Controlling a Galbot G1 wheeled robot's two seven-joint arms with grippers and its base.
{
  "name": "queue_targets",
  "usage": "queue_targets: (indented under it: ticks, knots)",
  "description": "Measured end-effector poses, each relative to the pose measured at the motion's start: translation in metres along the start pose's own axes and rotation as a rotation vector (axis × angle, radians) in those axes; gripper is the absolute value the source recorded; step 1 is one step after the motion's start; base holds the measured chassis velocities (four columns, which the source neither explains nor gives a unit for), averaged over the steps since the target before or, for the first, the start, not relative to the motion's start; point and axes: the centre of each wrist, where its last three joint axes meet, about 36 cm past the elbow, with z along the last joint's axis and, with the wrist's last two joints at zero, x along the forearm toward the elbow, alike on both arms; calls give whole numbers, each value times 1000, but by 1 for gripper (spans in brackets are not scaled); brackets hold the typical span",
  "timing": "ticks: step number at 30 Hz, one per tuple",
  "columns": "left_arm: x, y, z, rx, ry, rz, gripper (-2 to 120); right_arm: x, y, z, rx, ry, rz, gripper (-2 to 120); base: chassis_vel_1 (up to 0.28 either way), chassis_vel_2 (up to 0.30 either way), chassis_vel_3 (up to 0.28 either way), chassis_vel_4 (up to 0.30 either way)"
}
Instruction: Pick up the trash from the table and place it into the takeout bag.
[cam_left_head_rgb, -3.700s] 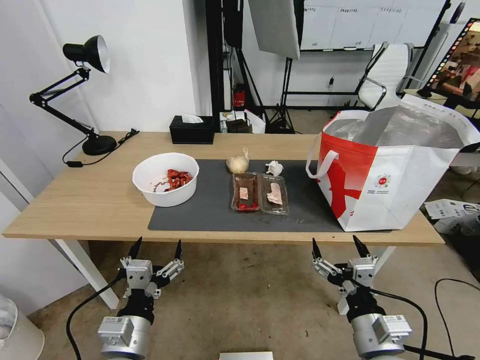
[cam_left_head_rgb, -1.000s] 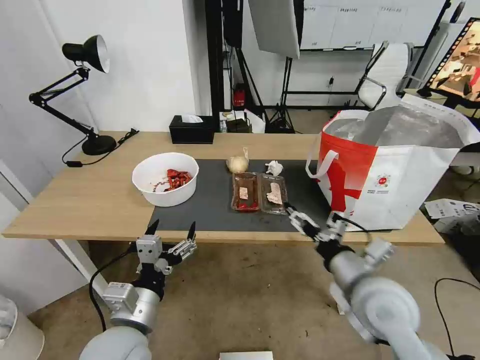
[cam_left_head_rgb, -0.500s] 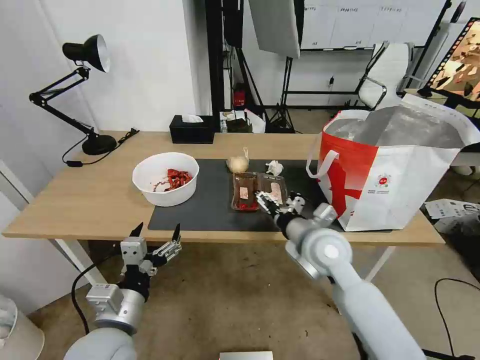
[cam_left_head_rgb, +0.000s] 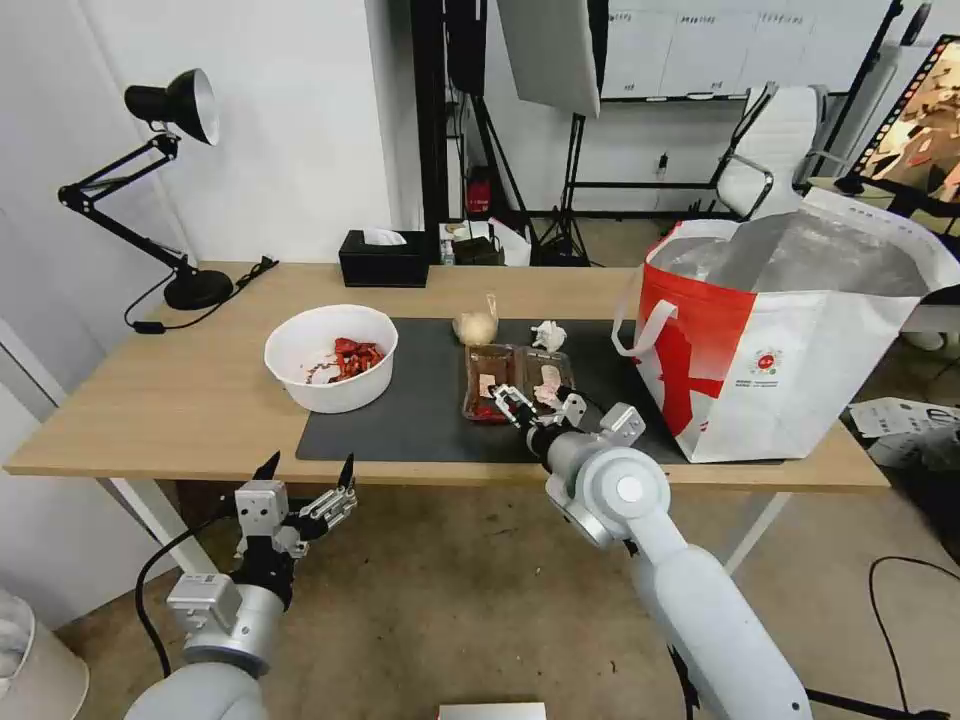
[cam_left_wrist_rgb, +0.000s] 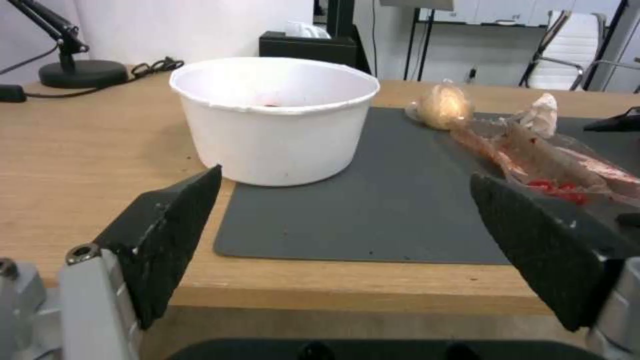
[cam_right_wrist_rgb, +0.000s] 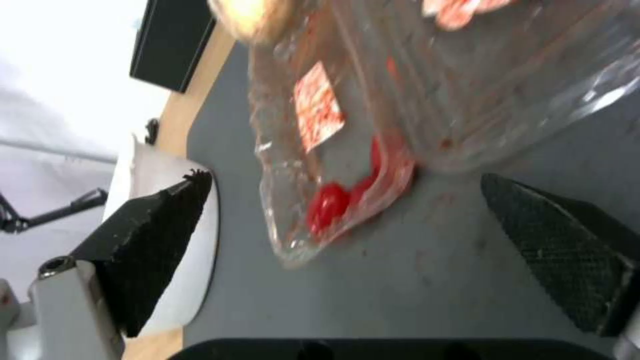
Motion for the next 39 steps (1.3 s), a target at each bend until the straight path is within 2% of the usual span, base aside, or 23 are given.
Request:
queue_targets:
  ticks: [11, 20, 24, 28, 29, 31, 32, 35, 37, 38, 39]
  knots:
    - [2, 0, -1, 0, -8, 3, 100, -4, -6, -4, -31, -22, 9, 100, 0, 0, 0, 0]
    - [4, -1, 0, 2, -13, 1, 100, -3, -17, -10, -2, -105, -31, 100, 0, 0, 0, 0]
    - [5, 0, 1, 2, -13, -2, 100, 2, -18, -13, 34, -140, -71, 100, 0, 0, 0, 0]
    - [5, -1, 1, 6, -15, -4, 100, 4, -19, -16, 116, -198, -121, 100, 0, 0, 0, 0]
    - [5, -2, 1, 8, -17, -5, 100, 4, -18, -19, 175, -227, -162, 100, 0, 0, 0, 0]
    - [5, -2, 1, 8, -17, -5, 100, 4, -18, -19, 175, -227, -162, 100, 0, 0, 0, 0]
    - [5, -2, 1, 9, -19, -6, 100, 2, -14, -23, 223, -237, -210, 100, 0, 0, 0, 0]
    - [6, -1, 2, 9, -21, -10, 100, -3, -5, -27, 256, -221, -256, 100, 0, 0, 0, 0]
    - [6, 0, 2, 8, -23, -15, 100, -11, 9, -32, 268, -160, -289, 100, 0, 0, 0, 0]
    - [6, 0, 2, 8, -23, -15, 100, -11, 9, -32, 268, -160, -289, 100, 0, 0, 0, 0]
    - [6, 1, 2, 8, -24, -18, 100, -16, 18, -34, 273, -111, -292, 100, 0, 0, 0, 0]
